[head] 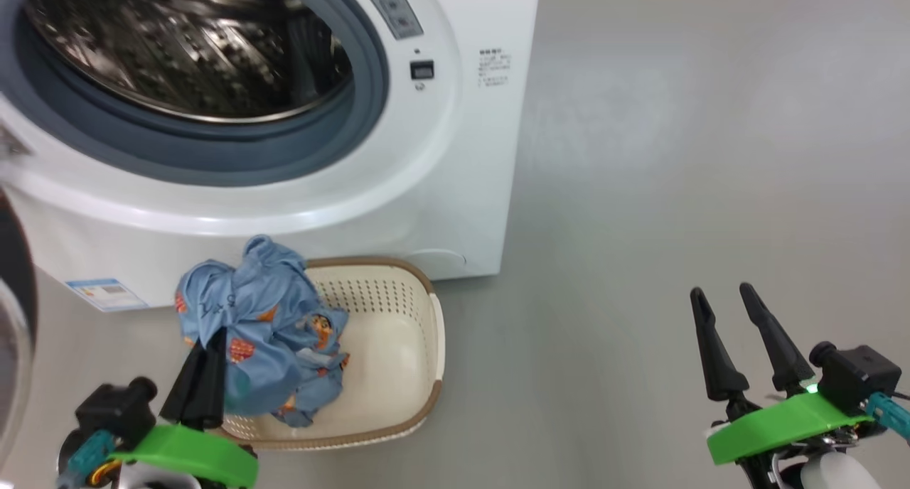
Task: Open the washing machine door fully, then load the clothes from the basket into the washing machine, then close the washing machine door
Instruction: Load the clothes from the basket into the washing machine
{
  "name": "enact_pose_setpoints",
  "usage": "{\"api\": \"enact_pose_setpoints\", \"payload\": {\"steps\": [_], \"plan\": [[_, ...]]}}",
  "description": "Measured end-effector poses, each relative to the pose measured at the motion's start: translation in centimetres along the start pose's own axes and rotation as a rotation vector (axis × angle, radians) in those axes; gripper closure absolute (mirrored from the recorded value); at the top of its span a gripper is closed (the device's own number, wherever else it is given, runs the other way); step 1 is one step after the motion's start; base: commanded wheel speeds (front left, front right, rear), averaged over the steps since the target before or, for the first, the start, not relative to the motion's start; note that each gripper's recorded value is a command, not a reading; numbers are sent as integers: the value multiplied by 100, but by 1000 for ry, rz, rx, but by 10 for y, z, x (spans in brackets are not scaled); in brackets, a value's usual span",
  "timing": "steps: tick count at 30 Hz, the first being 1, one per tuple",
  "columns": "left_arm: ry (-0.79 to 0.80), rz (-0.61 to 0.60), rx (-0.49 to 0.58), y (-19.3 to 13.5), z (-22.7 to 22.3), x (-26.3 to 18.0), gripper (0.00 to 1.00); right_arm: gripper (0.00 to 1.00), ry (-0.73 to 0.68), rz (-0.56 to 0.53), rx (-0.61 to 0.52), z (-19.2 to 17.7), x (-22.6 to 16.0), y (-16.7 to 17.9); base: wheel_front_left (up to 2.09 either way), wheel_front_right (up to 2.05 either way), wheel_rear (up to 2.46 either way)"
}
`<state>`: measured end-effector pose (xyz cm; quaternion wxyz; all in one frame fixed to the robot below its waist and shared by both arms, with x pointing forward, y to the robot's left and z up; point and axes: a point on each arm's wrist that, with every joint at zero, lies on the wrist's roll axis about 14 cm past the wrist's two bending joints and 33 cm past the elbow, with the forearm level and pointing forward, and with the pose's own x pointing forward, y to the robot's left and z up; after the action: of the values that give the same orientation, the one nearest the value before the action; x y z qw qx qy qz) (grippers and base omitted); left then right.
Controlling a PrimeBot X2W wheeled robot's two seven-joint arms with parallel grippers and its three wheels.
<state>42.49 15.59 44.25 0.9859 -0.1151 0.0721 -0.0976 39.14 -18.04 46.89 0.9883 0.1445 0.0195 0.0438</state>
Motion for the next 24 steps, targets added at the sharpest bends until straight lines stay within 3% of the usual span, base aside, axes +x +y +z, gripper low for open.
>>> {"api": "enact_pose_setpoints", "payload": {"steps": [10, 24], "plan": [[-121, 79, 34, 16, 32, -36, 100, 0, -27, 24, 1, 8, -1, 8, 0, 0, 0], [-112, 106, 16, 20, 23, -21, 100, 0, 16, -2, 10, -9, 13, -2, 0, 0, 0]]}}
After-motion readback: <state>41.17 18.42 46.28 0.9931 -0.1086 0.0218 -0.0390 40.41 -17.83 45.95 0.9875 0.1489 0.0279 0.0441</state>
